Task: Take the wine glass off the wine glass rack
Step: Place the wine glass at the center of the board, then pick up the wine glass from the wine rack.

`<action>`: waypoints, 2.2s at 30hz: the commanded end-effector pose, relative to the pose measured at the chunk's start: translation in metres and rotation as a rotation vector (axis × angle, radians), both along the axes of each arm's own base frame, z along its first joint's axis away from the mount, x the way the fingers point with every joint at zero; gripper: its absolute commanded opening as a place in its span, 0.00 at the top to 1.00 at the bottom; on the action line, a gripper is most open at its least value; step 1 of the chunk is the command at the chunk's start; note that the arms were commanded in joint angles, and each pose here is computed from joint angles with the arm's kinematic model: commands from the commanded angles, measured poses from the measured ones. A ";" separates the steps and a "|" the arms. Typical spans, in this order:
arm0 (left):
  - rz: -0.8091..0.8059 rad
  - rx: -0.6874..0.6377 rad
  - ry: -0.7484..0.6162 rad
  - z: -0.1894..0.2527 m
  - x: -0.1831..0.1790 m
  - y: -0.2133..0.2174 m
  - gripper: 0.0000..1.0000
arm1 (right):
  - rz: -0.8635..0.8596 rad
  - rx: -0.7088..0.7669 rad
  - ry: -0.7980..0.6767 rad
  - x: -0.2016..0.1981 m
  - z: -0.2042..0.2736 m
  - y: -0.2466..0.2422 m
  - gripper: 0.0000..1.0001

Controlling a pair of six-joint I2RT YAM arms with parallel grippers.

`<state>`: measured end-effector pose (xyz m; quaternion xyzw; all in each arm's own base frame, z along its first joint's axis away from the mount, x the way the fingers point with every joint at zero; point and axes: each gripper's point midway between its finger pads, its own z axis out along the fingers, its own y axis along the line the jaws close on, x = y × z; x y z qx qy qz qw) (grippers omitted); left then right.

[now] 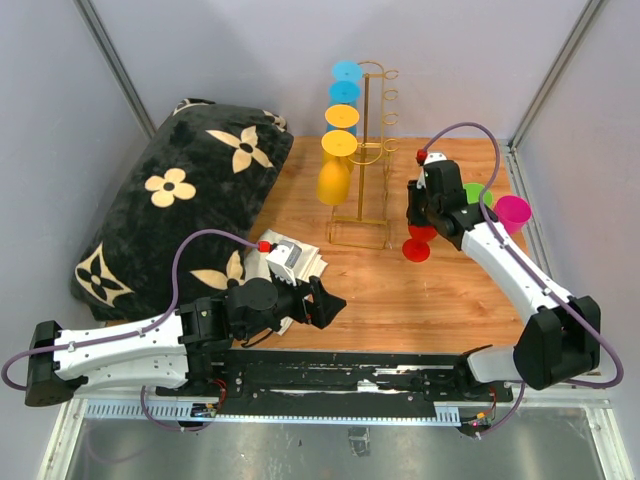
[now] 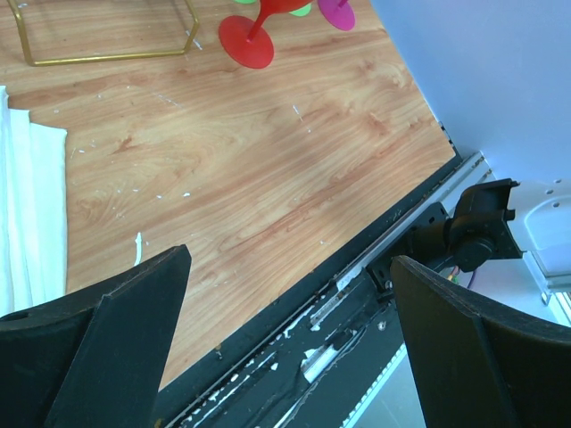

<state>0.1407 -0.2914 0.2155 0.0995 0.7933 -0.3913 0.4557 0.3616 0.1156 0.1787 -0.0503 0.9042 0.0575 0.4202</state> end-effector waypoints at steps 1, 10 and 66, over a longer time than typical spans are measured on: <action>0.010 -0.041 -0.009 0.018 0.002 -0.002 0.00 | 0.018 0.029 -0.028 0.000 0.022 0.002 0.74; 0.010 -0.040 -0.007 0.018 0.003 -0.003 0.00 | 0.002 0.031 -0.089 -0.014 0.050 -0.007 0.71; 0.243 -0.400 -0.012 0.176 0.230 0.040 0.12 | 0.154 0.449 -0.215 -0.146 0.098 0.013 0.01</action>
